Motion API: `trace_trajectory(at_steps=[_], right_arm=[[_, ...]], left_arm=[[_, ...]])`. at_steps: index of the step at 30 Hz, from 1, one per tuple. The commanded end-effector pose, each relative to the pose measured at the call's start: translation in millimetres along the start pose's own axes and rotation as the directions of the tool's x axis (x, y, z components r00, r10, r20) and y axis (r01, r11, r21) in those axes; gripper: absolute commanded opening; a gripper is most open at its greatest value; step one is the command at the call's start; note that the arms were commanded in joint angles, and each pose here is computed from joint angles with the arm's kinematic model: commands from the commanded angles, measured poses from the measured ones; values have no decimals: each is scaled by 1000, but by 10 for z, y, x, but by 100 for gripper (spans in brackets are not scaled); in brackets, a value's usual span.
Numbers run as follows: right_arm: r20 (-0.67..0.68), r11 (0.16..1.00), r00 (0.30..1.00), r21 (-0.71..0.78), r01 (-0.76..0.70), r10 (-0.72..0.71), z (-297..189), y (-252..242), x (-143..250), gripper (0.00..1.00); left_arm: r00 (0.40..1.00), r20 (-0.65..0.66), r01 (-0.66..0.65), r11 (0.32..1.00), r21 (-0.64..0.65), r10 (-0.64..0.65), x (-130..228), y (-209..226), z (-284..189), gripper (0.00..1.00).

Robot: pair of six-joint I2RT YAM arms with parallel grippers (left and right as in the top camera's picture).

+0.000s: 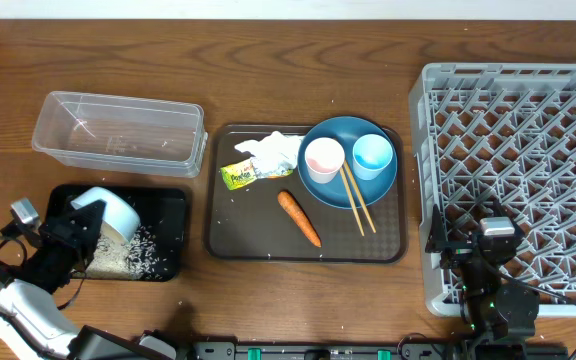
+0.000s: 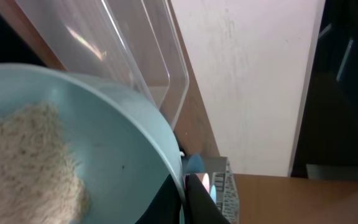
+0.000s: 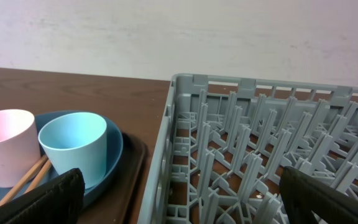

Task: Sort waste into correct bins and load items into the dishwasher rack
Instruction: 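Tip the bowl with the left gripper to pour rice onto the black tray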

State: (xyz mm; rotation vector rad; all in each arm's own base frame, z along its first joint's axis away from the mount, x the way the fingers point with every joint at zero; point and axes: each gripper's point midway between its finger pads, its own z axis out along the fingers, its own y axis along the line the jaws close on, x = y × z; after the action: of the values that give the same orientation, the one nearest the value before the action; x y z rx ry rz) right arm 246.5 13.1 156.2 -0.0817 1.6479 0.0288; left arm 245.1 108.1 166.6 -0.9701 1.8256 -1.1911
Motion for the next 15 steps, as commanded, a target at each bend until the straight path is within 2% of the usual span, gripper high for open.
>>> trace_trajectory(at_steps=[1, 3, 5, 6, 11, 13, 15], right_arm=[[-5, 1000, 1000, -1, 4, -4, 1, 2, 17, 99], [-5, 1000, 1000, -1, 4, -4, 1, 2, 17, 99], [-5, 1000, 1000, -1, 4, -4, 1, 2, 17, 99], [-5, 1000, 1000, -1, 4, -4, 1, 2, 17, 99], [-5, 1000, 1000, -1, 4, -4, 1, 2, 17, 99], [-5, 1000, 1000, -1, 4, -4, 1, 2, 17, 99], [-5, 1000, 1000, -1, 4, -4, 1, 2, 17, 99]], left_arm=[[1000, -3, -22, 999, 45, 22, 21, -75, -12, 8], [990, 8, -143, 979, 147, 143, 39, -252, -29, 7], [980, 27, -196, 946, 256, 196, 81, -438, -69, 8], [983, 22, -180, 950, 256, 180, 93, -438, -70, 8], [966, 33, -257, 945, 204, 255, 65, -343, -46, 7], [974, 33, -224, 941, 255, 223, 81, -413, -61, 7], [975, 31, -219, 942, 253, 218, 77, -408, -60, 7]])
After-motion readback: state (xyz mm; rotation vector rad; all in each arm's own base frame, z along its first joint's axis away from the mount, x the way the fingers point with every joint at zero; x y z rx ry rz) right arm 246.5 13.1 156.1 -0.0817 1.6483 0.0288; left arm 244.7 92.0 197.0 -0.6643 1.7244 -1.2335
